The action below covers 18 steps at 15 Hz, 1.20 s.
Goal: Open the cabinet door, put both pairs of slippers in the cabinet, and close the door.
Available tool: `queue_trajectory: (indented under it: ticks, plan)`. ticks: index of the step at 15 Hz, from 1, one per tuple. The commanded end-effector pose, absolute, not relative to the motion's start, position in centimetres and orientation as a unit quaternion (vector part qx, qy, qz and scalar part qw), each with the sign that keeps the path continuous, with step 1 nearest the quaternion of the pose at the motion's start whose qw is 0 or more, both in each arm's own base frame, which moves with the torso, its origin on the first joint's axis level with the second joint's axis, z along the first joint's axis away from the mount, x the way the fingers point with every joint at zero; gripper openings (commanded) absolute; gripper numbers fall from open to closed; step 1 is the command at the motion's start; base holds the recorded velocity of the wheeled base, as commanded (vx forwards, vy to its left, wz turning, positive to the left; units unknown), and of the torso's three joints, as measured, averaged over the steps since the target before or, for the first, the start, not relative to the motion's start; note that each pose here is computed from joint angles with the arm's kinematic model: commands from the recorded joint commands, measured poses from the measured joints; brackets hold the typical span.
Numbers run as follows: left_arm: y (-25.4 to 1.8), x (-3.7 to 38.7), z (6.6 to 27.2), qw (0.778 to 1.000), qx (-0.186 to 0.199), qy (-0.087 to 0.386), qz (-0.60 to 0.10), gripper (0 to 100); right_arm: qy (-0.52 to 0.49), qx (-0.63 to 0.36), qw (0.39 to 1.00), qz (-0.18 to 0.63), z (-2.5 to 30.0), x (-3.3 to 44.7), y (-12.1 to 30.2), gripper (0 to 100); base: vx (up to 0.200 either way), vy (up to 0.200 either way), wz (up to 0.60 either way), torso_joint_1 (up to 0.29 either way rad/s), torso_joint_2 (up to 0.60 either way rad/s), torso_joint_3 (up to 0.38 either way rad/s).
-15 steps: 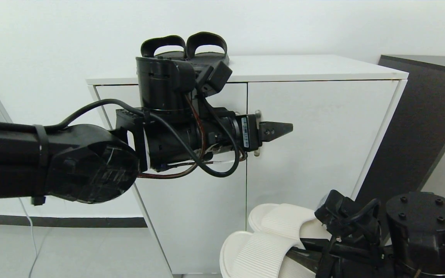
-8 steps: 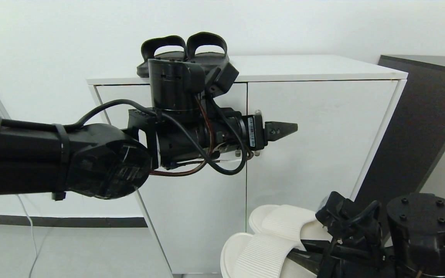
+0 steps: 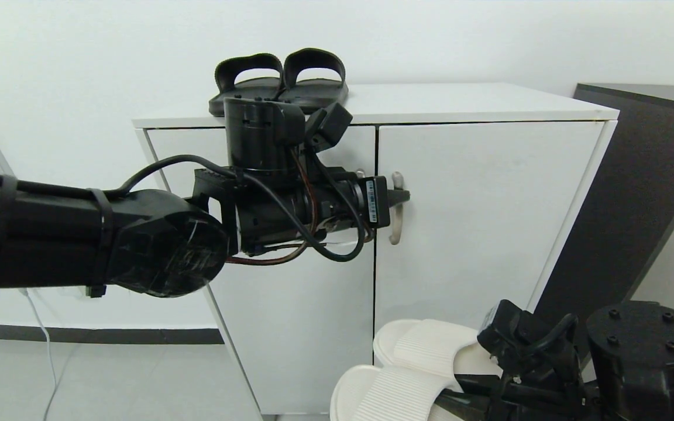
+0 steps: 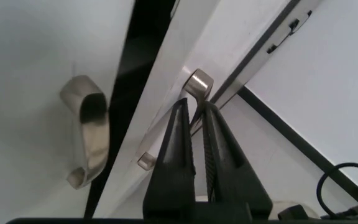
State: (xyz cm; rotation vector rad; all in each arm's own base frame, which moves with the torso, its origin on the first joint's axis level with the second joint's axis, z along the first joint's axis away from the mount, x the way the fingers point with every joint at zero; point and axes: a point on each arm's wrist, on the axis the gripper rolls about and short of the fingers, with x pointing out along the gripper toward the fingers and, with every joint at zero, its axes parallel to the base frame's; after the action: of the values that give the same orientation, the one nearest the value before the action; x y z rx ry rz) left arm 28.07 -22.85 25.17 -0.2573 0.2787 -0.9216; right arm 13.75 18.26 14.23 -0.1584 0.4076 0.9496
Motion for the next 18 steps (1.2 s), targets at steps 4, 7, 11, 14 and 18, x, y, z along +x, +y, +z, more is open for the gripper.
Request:
queue_trajectory:
  ticks: [4,7,11,14,18]
  plan:
    - [-21.9,26.7,24.9,0.878,-0.117,0.14,-0.443,0,0.191,-0.068,0.843,0.498,14.5,12.7,17.4,0,0.0,0.0,0.0,0.0,0.0,0.0]
    - [-21.6,25.5,24.5,0.875,-0.121,0.123,-0.453,0,0.194,-0.071,0.838,0.506,14.3,12.3,17.5,0,0.0,0.0,0.0,0.0,0.0,0.0]
    - [-20.5,23.5,24.2,0.872,-0.119,0.132,-0.456,0,0.197,-0.072,0.837,0.506,14.2,12.2,17.4,0,0.0,0.0,0.0,0.0,0.0,0.0]
    - [-19.2,21.9,24.5,0.872,-0.119,0.129,-0.456,0,0.198,-0.074,0.836,0.507,14.1,12.2,17.5,0,0.0,0.0,0.0,0.0,0.0,0.0]
    - [-18.0,23.2,24.7,0.885,-0.128,0.123,-0.431,0,0.196,-0.076,0.834,0.51,14.1,12.0,17.6,0,0.0,0.0,0.0,0.0,0.0,0.0]
